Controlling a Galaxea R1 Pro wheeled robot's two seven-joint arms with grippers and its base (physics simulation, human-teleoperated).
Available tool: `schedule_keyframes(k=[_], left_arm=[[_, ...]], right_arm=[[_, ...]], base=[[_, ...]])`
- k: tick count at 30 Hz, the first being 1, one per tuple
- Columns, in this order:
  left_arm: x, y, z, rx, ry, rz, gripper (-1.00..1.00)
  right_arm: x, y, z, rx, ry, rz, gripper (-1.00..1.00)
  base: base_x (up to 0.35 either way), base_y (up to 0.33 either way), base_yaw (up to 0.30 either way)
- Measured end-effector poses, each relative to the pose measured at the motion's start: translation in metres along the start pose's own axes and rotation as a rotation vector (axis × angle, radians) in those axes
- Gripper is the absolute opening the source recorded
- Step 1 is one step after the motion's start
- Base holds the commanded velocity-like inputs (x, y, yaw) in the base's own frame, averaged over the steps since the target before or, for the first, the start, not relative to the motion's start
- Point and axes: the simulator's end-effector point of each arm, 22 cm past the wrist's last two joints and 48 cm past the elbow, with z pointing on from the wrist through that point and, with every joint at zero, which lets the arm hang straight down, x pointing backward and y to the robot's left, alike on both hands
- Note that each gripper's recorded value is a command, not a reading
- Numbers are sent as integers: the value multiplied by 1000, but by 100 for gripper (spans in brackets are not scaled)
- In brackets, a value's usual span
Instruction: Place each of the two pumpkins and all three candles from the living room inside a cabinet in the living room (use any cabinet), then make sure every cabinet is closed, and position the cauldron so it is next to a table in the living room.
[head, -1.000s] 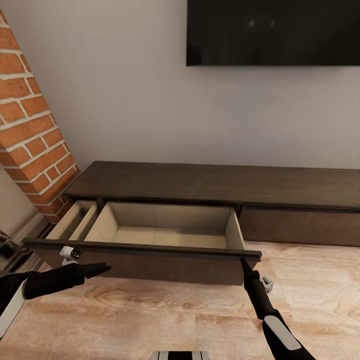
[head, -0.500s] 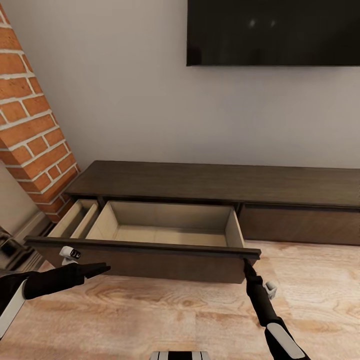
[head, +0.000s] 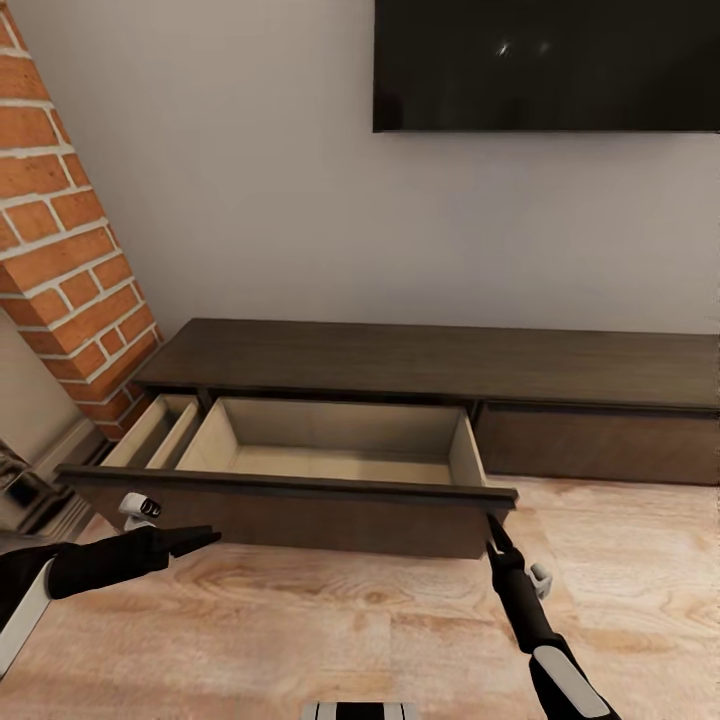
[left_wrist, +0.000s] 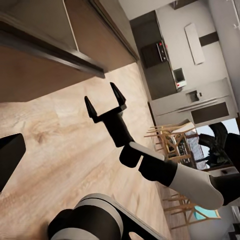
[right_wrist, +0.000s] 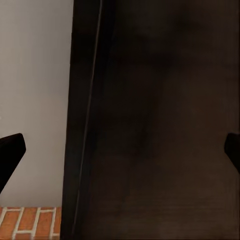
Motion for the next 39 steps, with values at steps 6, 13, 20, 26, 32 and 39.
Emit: schedule_keyframes(k=[6,13,20,26,32,39], left_arm=[[0,0,0,0,0,1,100],[-1,-1,0,4,-2,0,100],[-4,-6,-3,13,-10,2,100],[-10,-17,-8,14,-18,29,100],[-13,-27,-13,9,-20,54,100],[-19,-29,-32,-30,-25,67,100]], right_arm=[[20,-6,-1,30,79,46,100],[57,-19,-6,113,238,131,100],[120,-32,-28,241,513,220,100],[127,-23,-33,256,561,232,100],[151,-18,-45,279,656,201,100],[221,-22,-95,314,896,52,100]], base=[[-185,0,0],[-39,0,0],[-2,0,0],[0,0,0],[0,0,0],[-50,0,0]])
